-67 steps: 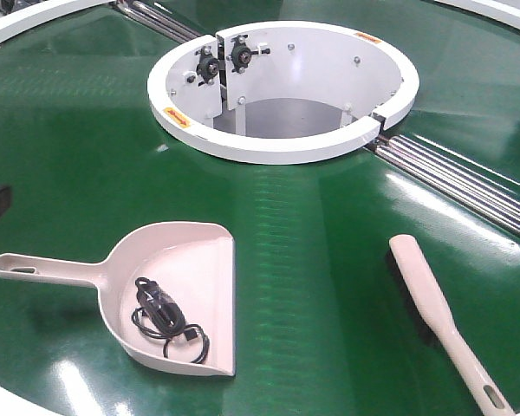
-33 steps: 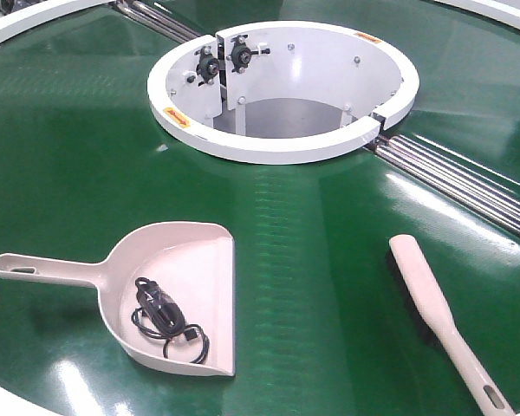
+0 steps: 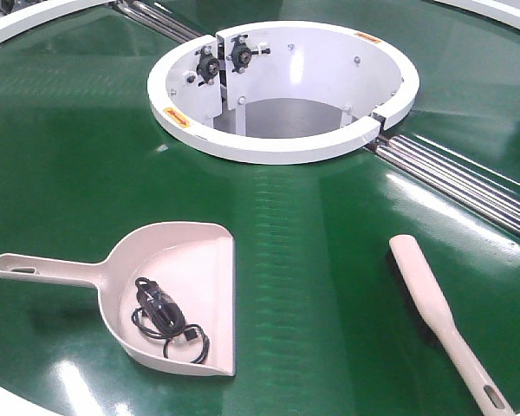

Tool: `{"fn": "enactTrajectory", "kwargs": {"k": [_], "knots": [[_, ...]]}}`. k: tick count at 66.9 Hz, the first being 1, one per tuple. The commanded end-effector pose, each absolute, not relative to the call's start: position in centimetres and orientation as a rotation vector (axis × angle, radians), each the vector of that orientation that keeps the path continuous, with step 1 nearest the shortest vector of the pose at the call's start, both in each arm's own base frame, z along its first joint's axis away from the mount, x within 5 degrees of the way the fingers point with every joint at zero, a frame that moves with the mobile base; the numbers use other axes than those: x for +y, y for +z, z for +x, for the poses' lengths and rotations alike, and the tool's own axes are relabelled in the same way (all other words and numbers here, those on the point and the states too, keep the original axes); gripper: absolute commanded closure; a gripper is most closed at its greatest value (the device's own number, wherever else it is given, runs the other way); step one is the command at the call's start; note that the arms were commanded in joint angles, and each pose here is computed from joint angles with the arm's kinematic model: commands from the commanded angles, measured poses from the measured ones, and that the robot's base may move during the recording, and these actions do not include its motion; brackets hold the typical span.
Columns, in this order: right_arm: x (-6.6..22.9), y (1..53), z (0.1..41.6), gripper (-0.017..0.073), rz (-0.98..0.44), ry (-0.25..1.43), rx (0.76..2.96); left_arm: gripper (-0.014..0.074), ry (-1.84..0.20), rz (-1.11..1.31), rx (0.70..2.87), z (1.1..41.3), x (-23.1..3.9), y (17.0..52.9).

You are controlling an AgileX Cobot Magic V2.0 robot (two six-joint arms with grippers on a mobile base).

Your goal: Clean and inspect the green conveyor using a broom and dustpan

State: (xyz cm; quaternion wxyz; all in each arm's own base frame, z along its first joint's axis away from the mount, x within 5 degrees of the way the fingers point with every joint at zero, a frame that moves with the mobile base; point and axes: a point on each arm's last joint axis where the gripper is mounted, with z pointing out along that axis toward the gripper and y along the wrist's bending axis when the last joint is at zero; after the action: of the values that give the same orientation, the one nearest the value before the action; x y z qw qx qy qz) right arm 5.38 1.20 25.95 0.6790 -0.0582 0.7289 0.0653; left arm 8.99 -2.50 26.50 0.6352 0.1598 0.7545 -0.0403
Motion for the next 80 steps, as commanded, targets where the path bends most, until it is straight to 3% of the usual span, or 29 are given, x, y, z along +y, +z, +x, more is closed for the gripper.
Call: {"fn": "enactTrajectory", "kwargs": {"k": [1, 50, 64, 80], "knots": [[1.1, 27.3, 5.4, 0.0568, -0.115, 0.138, 1.558, 0.0601, -0.095, 0.338, 1.626, 9.2, -2.5, 28.1], [1.1, 27.3, 5.4, 0.0569, -0.114, 0.139, 1.558, 0.0601, -0.079, 0.321, 1.535, 9.1, -2.4, 28.4], [1.1, 27.3, 5.4, 0.0569, -0.113, 0.138, 1.558, 0.0601, -0.155, 0.112, 1.492, 7.1, -1.2, 23.8], [1.1, 27.3, 5.4, 0.0569, -0.113, 0.138, 1.558, 0.0601, -0.143, 0.085, 1.508, 5.6, -0.8, 19.5]]}}
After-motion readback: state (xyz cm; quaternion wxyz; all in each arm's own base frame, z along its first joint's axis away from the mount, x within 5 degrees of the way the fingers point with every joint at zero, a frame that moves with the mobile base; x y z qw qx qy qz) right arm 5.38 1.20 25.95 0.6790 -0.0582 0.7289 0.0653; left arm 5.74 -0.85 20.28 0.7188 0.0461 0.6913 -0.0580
